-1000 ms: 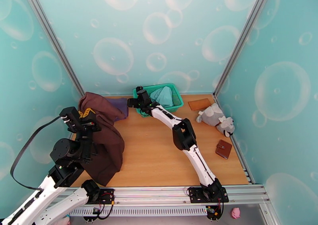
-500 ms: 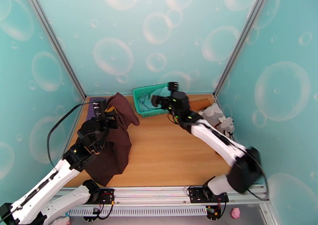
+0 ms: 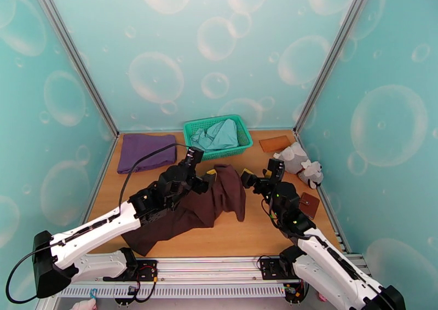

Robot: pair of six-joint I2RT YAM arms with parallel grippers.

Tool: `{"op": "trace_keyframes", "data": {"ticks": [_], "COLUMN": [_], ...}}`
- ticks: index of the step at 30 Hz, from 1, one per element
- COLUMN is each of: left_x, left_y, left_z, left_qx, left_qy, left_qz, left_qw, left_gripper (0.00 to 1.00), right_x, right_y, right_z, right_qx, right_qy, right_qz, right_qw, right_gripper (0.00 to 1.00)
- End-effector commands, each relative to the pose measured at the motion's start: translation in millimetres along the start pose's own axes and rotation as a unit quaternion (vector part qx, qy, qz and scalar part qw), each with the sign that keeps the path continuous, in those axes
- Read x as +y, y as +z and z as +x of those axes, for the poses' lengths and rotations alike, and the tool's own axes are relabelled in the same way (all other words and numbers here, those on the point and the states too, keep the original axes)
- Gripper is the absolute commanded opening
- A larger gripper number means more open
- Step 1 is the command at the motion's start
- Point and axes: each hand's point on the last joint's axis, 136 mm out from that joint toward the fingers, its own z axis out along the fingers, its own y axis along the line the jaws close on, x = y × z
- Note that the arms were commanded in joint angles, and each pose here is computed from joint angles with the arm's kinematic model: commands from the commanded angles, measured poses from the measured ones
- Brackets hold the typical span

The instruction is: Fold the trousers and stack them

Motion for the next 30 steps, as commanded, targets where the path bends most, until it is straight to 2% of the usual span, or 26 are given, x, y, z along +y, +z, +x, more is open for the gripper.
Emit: {"op": "trace_keyframes", "data": {"ticks": [1, 3, 7, 11, 13, 20, 24, 30], "left_x": [55, 60, 66, 39, 29, 6, -14, -25], "left_y": [-21, -30, -35, -35, -37, -42, -33, -17], "left_z": [30, 51, 116, 175, 190, 184, 191, 199], "left_qx": [0.023, 0.040, 0.109, 0.200, 0.218, 0.171, 0.192, 0.195], "left_qy": [-0.012, -0.040, -0.103, -0.145, -0.163, -0.228, -0.240, -0.261], "left_qz": [-0.124, -0.124, -0.120, -0.047, -0.020, 0.059, 0.099, 0.111], "left_qw": [0.992, 0.991, 0.981, 0.968, 0.962, 0.957, 0.946, 0.939], "left_gripper": [0.94, 0.94, 0.93, 0.93, 0.93, 0.94, 0.94, 0.93], "right_x": [8, 10, 14, 32, 44, 56, 61, 65], "right_y": [0, 1, 4, 11, 20, 39, 43, 42], "right_z": [-28, -25, -15, 2, 15, 54, 65, 68], "right_qx": [-0.034, -0.027, 0.009, 0.058, 0.095, 0.176, 0.194, 0.194], "right_qy": [-0.006, -0.005, -0.016, -0.047, -0.070, -0.111, -0.112, -0.116], "right_qz": [-0.003, -0.007, -0.011, -0.037, -0.048, -0.046, -0.063, -0.074], "right_qw": [0.999, 1.000, 1.000, 0.997, 0.992, 0.977, 0.973, 0.971], "right_gripper": [0.99, 0.99, 0.99, 0.99, 0.99, 0.99, 0.99, 0.99]}}
